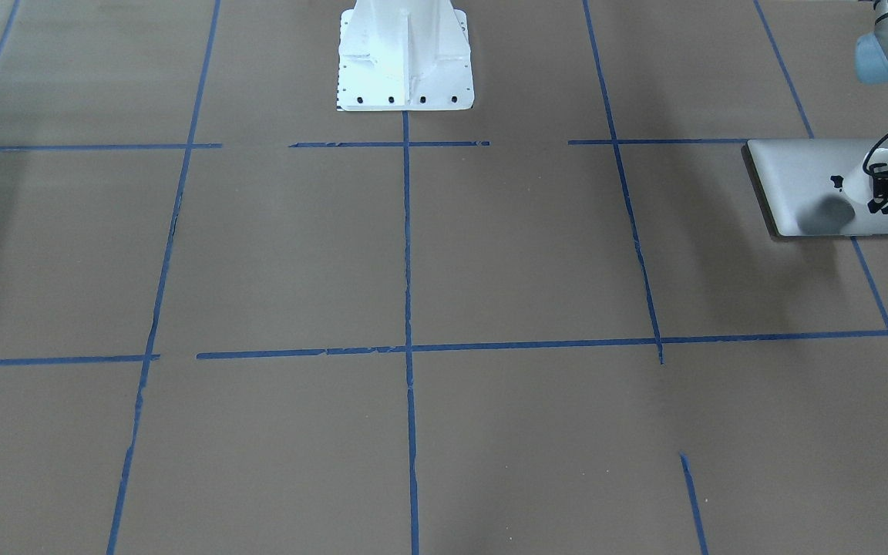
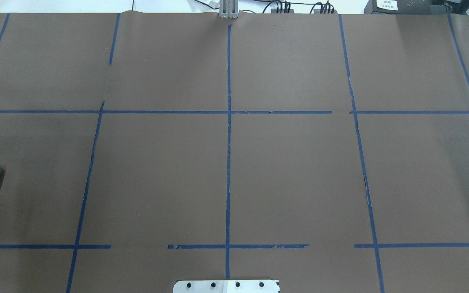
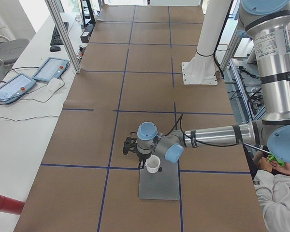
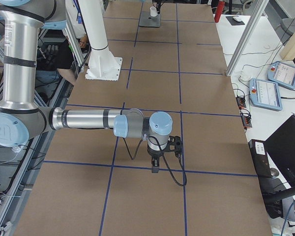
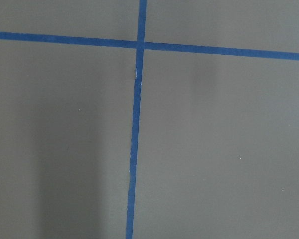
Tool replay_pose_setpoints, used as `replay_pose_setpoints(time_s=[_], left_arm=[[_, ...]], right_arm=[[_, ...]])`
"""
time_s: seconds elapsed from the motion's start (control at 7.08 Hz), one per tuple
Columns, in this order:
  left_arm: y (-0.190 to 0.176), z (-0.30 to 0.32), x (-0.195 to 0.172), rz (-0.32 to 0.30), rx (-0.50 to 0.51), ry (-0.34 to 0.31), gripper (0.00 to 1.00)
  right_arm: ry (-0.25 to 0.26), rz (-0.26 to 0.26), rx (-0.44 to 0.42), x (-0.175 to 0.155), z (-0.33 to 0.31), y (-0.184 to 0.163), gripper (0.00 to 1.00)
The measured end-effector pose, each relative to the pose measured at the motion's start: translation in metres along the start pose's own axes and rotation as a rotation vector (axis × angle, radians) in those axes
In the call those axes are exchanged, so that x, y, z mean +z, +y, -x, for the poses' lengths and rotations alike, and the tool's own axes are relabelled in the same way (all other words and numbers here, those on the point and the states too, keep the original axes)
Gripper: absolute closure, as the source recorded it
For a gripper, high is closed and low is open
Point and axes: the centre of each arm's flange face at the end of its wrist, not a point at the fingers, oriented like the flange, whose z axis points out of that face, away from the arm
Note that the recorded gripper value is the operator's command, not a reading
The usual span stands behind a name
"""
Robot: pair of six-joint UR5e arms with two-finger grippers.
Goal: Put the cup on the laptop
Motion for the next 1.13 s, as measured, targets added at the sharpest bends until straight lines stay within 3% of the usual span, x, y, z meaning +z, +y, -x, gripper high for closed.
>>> replay_pose_setpoints(time_s=[0.57, 1.13], left_arm=[[0.005, 0.002, 0.005, 0.001, -0.024, 0.013, 1.00], [0.013, -0.002, 0.021, 0.049, -0.017, 0.023, 1.00]], right_arm=[[0.000, 0.000, 0.000, 0.000, 0.000, 0.000, 0.00], [0.001, 0.000, 0.000, 0.000, 0.000, 0.000, 0.00]])
